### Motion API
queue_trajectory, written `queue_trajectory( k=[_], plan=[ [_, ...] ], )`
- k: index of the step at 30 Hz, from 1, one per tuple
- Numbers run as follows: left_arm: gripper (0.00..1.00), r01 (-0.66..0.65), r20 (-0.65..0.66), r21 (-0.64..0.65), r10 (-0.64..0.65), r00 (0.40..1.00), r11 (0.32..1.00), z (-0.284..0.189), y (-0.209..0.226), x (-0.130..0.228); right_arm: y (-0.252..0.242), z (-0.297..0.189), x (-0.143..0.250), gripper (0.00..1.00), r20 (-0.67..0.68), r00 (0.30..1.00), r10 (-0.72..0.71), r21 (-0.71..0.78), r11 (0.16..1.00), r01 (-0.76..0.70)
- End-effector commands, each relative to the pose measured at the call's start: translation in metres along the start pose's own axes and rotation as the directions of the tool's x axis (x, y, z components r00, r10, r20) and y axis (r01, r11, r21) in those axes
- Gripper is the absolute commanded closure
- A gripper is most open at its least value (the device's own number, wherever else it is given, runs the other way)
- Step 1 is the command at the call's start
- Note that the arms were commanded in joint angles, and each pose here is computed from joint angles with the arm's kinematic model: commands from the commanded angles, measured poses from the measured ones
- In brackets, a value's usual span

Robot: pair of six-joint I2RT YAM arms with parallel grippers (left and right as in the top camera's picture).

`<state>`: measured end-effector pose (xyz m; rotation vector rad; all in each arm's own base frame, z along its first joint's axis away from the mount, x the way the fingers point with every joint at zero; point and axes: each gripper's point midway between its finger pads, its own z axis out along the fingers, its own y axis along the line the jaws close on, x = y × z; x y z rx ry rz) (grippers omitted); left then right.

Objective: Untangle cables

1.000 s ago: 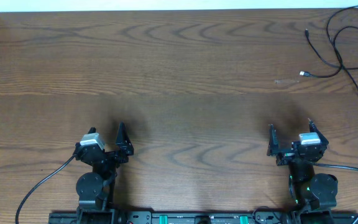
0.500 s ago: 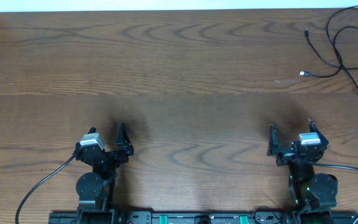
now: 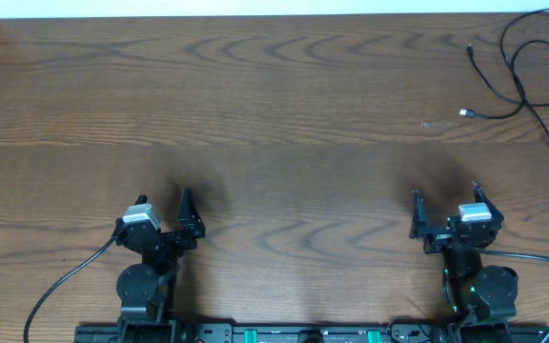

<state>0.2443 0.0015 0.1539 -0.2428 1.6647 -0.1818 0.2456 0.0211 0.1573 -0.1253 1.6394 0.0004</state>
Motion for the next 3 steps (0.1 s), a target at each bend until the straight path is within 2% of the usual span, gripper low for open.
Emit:
queue_trajectory(
  k=[1, 3],
  plan=[
    [0.13, -0.018, -0.046, -0.013, 0.017, 0.999, 1.000, 0.0014, 0.0045, 0.0169, 0.0017, -0.0003, -0.0003, 0.01, 0.004, 1.000, -0.013, -0.006, 1.000, 0.013],
    [0.13, -0.018, -0.046, -0.013, 0.017, 0.999, 1.000, 0.0014, 0.0045, 0.0169, 0.0017, -0.0003, -0.0003, 0.01, 0.004, 1.000, -0.013, -0.006, 1.000, 0.013]
  ],
)
